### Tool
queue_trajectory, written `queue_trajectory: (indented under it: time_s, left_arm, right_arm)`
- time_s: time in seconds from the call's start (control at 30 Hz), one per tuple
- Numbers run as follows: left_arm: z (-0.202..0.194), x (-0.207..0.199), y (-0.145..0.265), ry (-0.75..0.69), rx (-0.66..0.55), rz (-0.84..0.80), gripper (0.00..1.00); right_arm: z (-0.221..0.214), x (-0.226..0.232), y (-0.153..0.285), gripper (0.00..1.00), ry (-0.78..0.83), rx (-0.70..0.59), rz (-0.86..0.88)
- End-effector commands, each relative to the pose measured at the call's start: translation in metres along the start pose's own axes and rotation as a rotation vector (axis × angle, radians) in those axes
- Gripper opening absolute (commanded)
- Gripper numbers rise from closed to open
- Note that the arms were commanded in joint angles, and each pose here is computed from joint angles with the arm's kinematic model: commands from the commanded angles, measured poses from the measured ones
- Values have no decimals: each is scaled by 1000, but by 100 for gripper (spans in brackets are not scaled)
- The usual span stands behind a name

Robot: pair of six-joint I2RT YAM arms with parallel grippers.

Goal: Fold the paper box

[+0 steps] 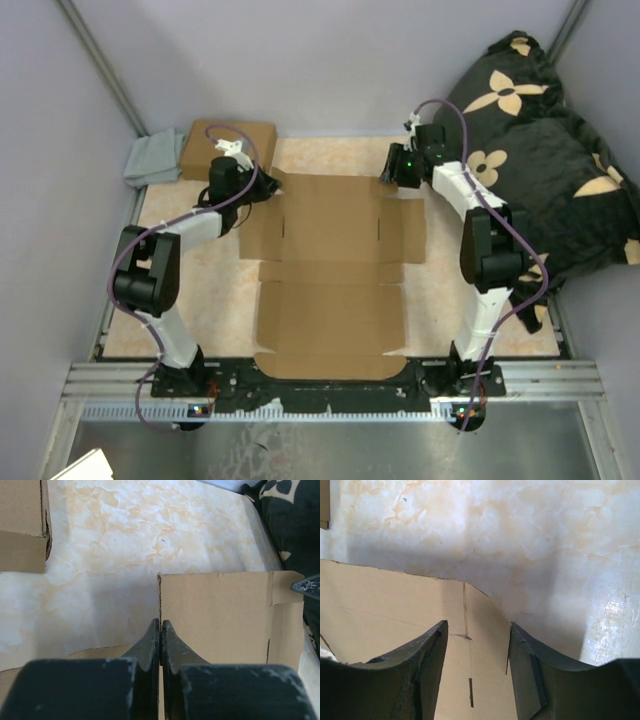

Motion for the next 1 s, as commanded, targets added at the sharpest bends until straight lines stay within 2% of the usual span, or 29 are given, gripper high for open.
queue_trajectory:
  time_s: [0.0,0.27,0.47,0.6,0.8,0.97]
  left_arm:
    - [13,-6,3,-14,-25,-10,0]
    - [6,2,-11,-4,54,32,0]
    - [4,9,-22,-7,103,98,0]
    - [1,7,-33,-32,149,126,0]
    - [-9,3,-49,-60,215,150,1]
    - [-12,4,-55,-61,227,163,16]
  right_arm:
    - [18,15,16,50,10,-69,57]
    - [8,16,-10,44,24,-21,11]
    - [-3,17,-31,30,74,13,-115]
    - [-8,20,-43,26,104,22,-182]
    - [-10,24,-51,26,135,14,-234]
    - [-10,23,-55,34,152,7,-270]
Point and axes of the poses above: each gripper's point midway between its finger pads, its own y axis back along the fingers, its own x axis along the line the jaws close on, z = x × y, the point moved 5 cm from there along y, back along the fingers, and after that the axes turned 10 degrees about -y, right-handed, at the moved point
